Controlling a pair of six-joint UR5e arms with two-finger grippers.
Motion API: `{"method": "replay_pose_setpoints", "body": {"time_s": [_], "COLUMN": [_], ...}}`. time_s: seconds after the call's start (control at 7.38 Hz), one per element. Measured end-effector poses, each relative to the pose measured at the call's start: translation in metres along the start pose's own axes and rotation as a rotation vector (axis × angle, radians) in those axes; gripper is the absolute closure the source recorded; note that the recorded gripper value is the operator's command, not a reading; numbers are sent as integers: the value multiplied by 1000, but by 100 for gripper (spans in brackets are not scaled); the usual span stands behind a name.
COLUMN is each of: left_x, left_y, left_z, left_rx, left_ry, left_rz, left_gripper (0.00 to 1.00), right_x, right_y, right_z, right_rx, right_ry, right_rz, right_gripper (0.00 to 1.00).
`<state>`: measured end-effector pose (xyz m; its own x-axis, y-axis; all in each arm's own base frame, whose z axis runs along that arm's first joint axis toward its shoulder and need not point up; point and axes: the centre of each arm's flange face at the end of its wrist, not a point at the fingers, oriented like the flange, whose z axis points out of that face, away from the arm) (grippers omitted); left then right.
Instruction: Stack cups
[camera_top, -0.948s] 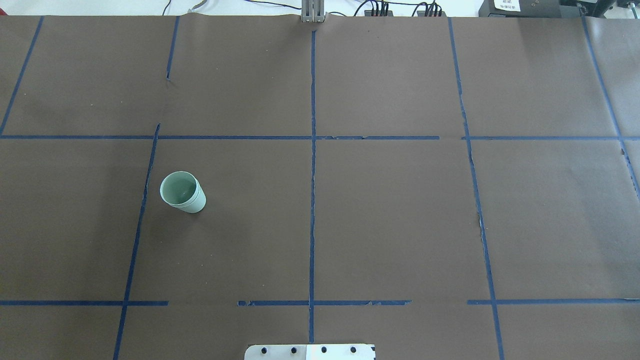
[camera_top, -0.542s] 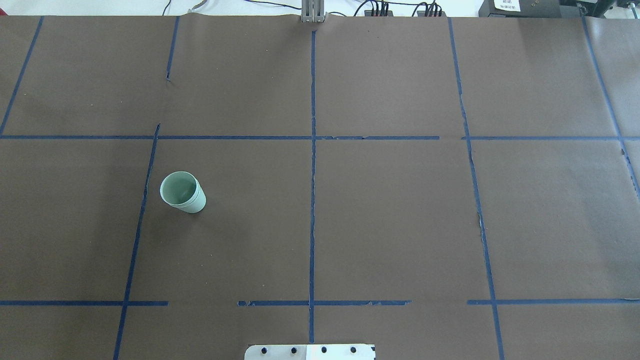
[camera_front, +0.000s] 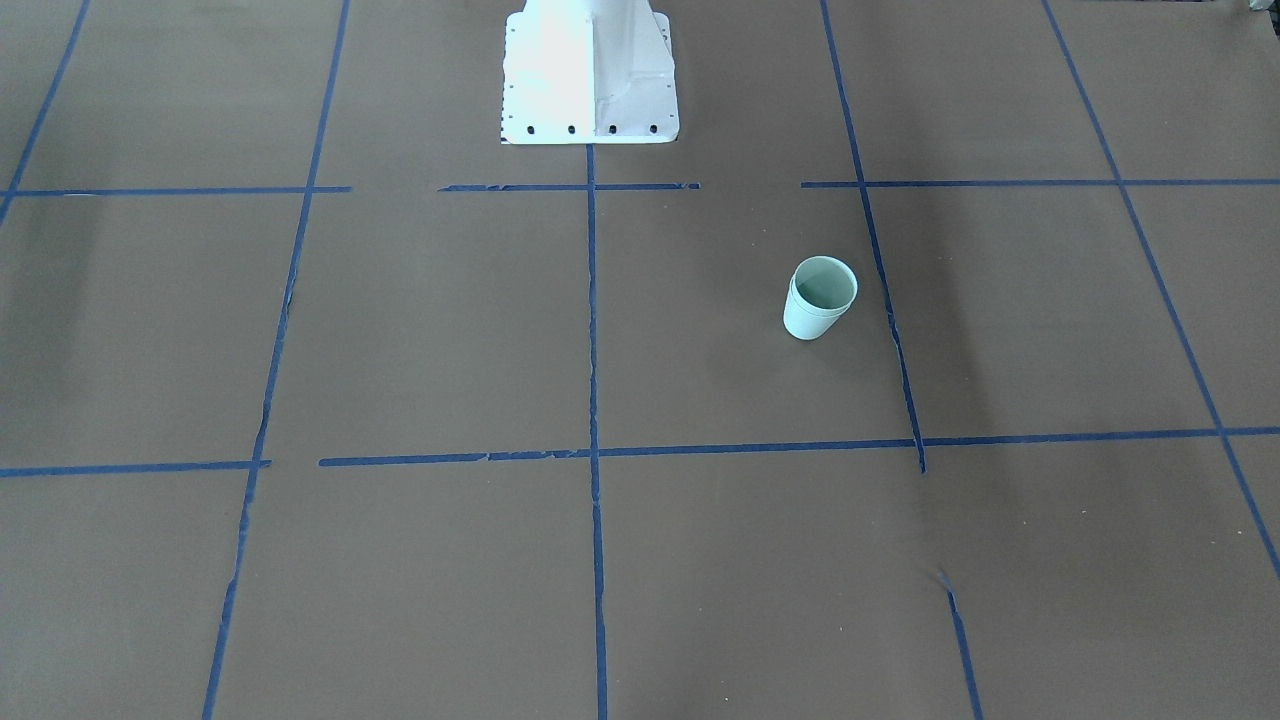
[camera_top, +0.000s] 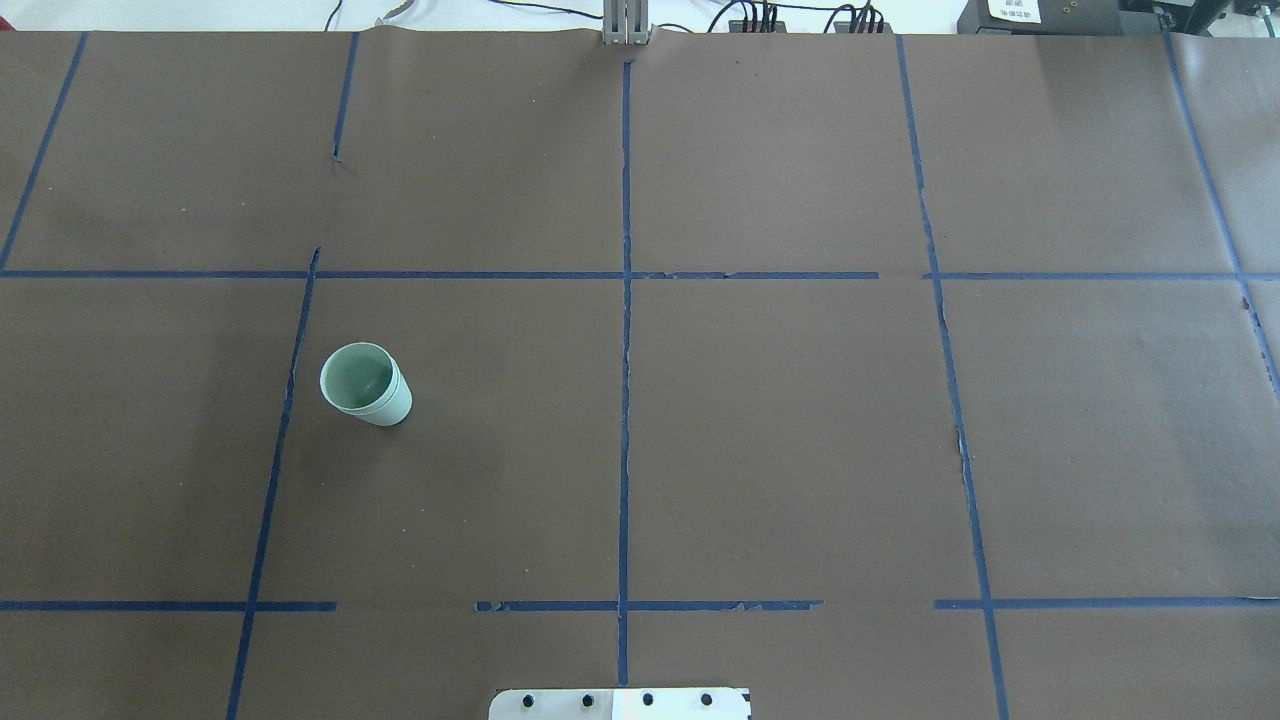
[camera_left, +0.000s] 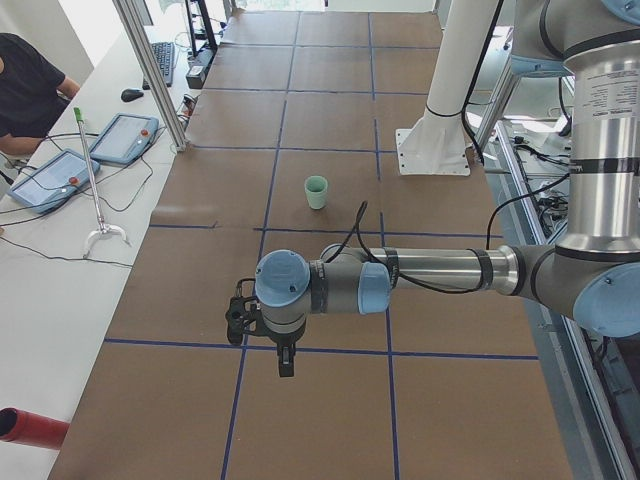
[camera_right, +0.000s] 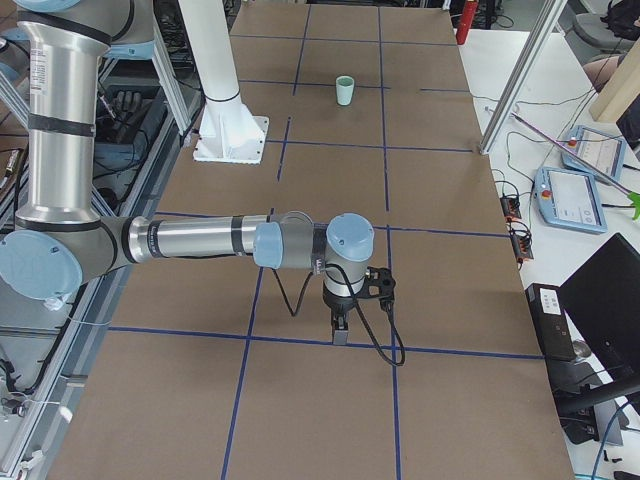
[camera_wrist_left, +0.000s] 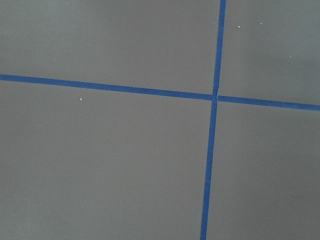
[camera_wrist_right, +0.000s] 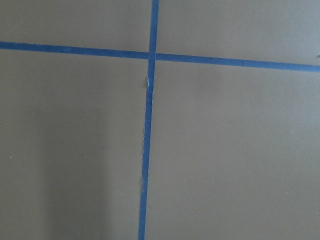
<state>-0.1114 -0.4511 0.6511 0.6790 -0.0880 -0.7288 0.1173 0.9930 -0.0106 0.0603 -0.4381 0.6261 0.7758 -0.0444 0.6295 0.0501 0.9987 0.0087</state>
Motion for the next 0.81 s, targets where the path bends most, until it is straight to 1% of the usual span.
{"method": "replay_pose_setpoints", "body": {"time_s": [0.27, 0.54, 0.81], "left_x": [7, 40, 50], "left_y": [-3, -6, -5], "left_z": [5, 23, 30], "left_rx": [-13, -56, -72], "left_ry": [-5, -17, -18], "left_rz": [13, 81, 100], "left_gripper": [0, 0, 0], "right_x": [0, 0, 0], "right_y": [0, 0, 0], "right_z": [0, 0, 0], "right_rx": [0, 0, 0], "right_ry": [0, 0, 0], "right_rz": [0, -1, 0], "right_gripper": [0, 0, 0]}}
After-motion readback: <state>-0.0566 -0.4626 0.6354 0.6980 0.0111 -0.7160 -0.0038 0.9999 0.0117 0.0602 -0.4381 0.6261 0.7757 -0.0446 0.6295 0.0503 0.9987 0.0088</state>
